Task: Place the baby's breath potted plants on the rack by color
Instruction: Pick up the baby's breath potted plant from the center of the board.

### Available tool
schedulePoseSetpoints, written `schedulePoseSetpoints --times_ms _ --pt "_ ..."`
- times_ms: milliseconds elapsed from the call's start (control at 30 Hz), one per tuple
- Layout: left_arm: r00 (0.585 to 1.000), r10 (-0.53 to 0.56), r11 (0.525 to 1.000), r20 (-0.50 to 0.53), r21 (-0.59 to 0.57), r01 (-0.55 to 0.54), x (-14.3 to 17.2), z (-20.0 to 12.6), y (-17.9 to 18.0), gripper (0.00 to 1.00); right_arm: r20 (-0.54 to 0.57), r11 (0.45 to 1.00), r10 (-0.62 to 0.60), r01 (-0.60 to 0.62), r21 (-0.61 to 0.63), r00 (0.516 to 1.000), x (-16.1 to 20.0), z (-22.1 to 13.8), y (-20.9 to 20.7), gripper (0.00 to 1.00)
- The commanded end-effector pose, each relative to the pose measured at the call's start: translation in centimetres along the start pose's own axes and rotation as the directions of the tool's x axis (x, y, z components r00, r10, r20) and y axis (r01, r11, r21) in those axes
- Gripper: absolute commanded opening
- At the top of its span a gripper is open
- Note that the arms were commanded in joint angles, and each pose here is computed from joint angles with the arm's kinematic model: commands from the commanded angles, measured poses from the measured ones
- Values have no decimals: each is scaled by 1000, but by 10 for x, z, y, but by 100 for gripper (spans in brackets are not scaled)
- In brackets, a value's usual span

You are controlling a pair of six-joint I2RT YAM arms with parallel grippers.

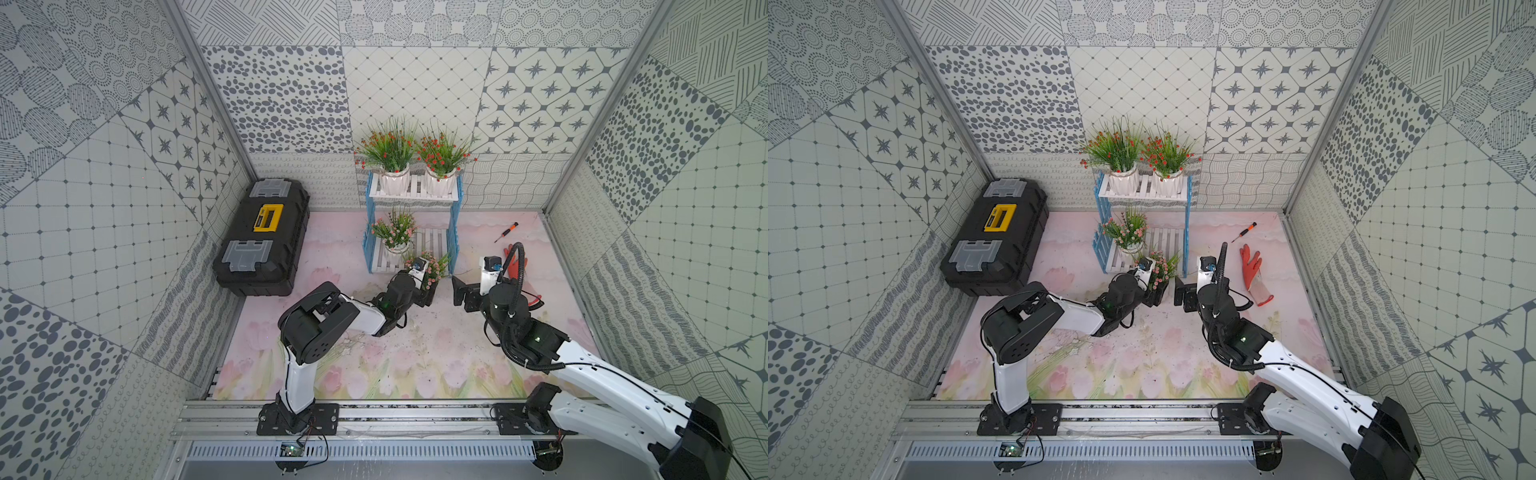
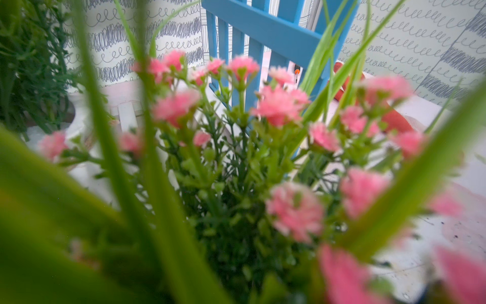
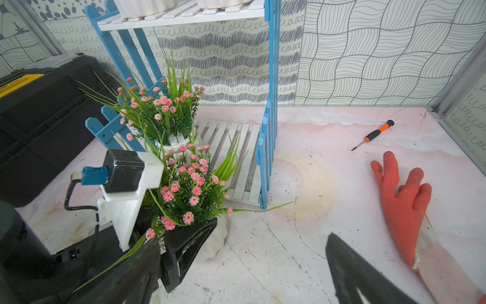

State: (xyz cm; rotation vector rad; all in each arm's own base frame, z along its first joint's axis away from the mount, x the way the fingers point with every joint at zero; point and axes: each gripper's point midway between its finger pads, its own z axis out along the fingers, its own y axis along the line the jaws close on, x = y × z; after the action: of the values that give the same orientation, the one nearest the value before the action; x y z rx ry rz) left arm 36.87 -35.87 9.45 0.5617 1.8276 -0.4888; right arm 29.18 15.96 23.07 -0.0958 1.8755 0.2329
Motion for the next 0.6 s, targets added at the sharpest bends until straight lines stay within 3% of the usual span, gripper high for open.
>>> schedulePoseSetpoints --times_ms 0,567 --pt "995 -2 999 98 33 -1 -33 -2 -9 66 45 1000 21 -21 10 999 -9 -4 -5 98" --pt "990 16 998 143 50 -23 -56 -1 -15 64 47 1000 15 -16 26 999 -10 -5 -11 98"
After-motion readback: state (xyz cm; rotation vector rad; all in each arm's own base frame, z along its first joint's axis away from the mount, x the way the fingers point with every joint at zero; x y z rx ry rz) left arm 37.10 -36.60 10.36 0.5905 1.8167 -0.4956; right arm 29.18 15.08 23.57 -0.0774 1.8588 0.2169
